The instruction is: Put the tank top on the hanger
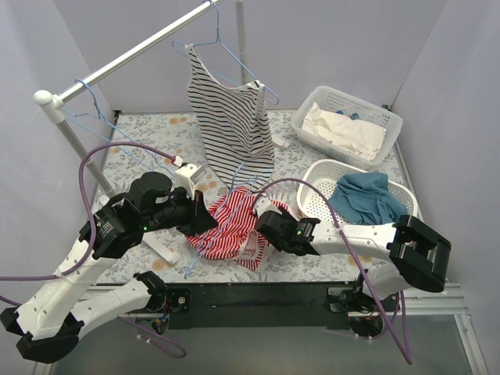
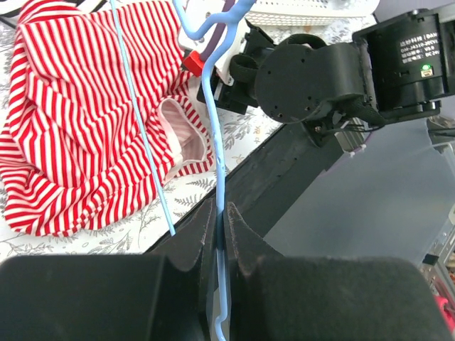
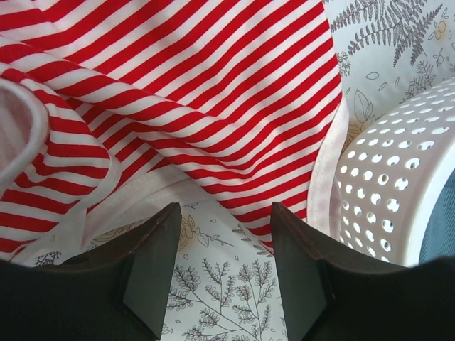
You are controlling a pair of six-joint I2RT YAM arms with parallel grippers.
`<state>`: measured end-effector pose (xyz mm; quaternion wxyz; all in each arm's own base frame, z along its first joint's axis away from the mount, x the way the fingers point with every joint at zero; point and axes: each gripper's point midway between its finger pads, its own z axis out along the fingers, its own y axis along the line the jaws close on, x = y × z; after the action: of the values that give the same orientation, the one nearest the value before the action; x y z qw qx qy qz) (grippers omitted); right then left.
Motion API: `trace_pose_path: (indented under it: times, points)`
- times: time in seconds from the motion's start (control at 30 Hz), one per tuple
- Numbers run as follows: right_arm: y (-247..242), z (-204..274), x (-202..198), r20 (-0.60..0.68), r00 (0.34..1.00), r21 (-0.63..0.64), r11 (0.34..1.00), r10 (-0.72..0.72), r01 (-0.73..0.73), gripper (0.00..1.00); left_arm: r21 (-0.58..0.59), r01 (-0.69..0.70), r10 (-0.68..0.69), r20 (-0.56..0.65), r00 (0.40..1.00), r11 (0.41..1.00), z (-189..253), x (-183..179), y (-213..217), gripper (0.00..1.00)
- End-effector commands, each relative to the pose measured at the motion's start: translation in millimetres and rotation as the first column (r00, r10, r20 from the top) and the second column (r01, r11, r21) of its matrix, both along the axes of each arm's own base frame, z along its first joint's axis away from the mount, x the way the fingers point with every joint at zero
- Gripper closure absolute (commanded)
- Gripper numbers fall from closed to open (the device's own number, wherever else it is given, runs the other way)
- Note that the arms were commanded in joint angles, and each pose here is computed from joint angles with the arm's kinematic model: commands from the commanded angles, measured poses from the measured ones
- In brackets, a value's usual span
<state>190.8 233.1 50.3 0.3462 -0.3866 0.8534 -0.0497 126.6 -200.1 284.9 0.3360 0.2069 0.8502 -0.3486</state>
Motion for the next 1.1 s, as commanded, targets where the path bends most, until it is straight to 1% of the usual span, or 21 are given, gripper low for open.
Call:
trace_pose_path:
  times: [0.0,0.03,0.1,0.17,0.2,0.23,0.33,0.43,0.5,0.53,0.6,0.63,0.7,0.73,0.77,0.83,0.9,1.07]
  points:
    - [7.9,7.1,18.7,0.050,0.999,0.047,0.999,-0.014,0.012,0.41,-0.026,-0.049,0.050,0.032,0.998,0.998,13.9,0.6,8.3,1.00]
    - [5.7,6.6,22.4,0.045,0.999,0.054,0.998,-0.027,0.024,0.43,-0.033,-0.053,0.054,0.035,0.998,0.998,14.9,-0.7,9.6,1.00]
    - [6.0,7.1,25.4,0.045,0.999,0.059,0.998,-0.027,0.024,0.64,-0.029,-0.051,0.051,0.030,0.998,0.998,13.0,-2.8,11.0,1.00]
    - [4.9,7.7,29.5,0.049,0.998,0.055,0.998,-0.038,0.035,0.83,-0.032,-0.053,0.054,0.026,0.998,0.998,12.9,-4.6,12.5,1.00]
    - [4.7,7.2,30.2,0.044,0.998,0.058,0.998,-0.040,0.037,0.93,-0.035,-0.050,0.051,0.024,0.998,0.998,12.4,-6.1,12.8,1.00]
    - [3.0,7.3,32.1,0.037,0.998,0.060,0.997,-0.046,0.044,0.98,-0.040,-0.040,0.040,0.016,0.999,0.998,11.6,-8.3,11.5,1.00]
    - [6.0,11.0,32.9,0.004,0.999,0.111,0.993,-0.048,0.047,0.99,-0.059,-0.008,0.008,-0.001,1.000,0.998,9.7,-16.6,9.6,1.00]
    - [15.0,26.5,35.6,-0.019,0.999,0.193,0.980,-0.040,0.043,0.99,-0.080,0.030,-0.031,-0.012,0.999,0.996,8.1,-25.1,7.7,1.00]
    - [23.2,40.3,36.6,-0.034,0.999,0.242,0.970,-0.022,0.029,0.99,-0.104,0.068,-0.070,-0.020,0.997,0.992,9.3,-33.1,5.0,1.00]
    - [28.1,55.9,45.2,-0.025,0.999,0.275,0.961,-0.031,0.037,0.99,-0.113,0.082,-0.085,-0.023,0.996,0.990,9.5,-35.7,3.8,1.00]
    - [30.2,64.3,47.7,-0.054,0.998,0.291,0.956,-0.023,0.038,0.99,-0.124,0.106,-0.111,-0.036,0.993,0.987,6.9,-41.5,2.7,1.00]
    - [31.9,76.5,58.4,-0.046,0.998,0.314,0.948,-0.037,0.049,0.99,-0.125,0.111,-0.116,-0.040,0.992,0.986,5.6,-43.2,2.8,1.00]
    - [35.2,80.4,62.5,-0.079,0.997,0.335,0.941,-0.019,0.045,0.99,-0.132,0.122,-0.130,-0.049,0.990,0.984,3.3,-47.1,2.8,1.00]
    - [34.1,87.5,72.2,-0.083,0.996,0.357,0.932,-0.034,0.061,0.99,-0.145,0.132,-0.139,-0.042,0.989,0.981,5.9,-49.4,2.6,1.00]
    - [38.7,85.2,72.4,-0.113,0.993,0.368,0.928,-0.012,0.053,0.99,-0.151,0.141,-0.149,-0.042,0.988,0.979,5.7,-51.2,2.1,1.00]
    - [37.6,85.6,79.5,-0.144,0.989,0.379,0.923,-0.018,0.072,0.99,-0.168,0.168,-0.177,-0.043,0.983,0.971,7.8,-56.4,0.4,1.00]
    - [46.6,88.6,82.5,-0.180,0.984,0.402,0.913,0.003,0.071,0.99,-0.176,0.190,-0.202,-0.053,0.978,0.966,6.7,-59.8,-1.9,1.00]
    - [58.7,97.1,90.5,-0.230,0.973,0.445,0.892,0.029,0.079,0.99,-0.135,0.201,-0.215,-0.095,0.972,0.970,-13.4,-54.7,-7.2,1.00]
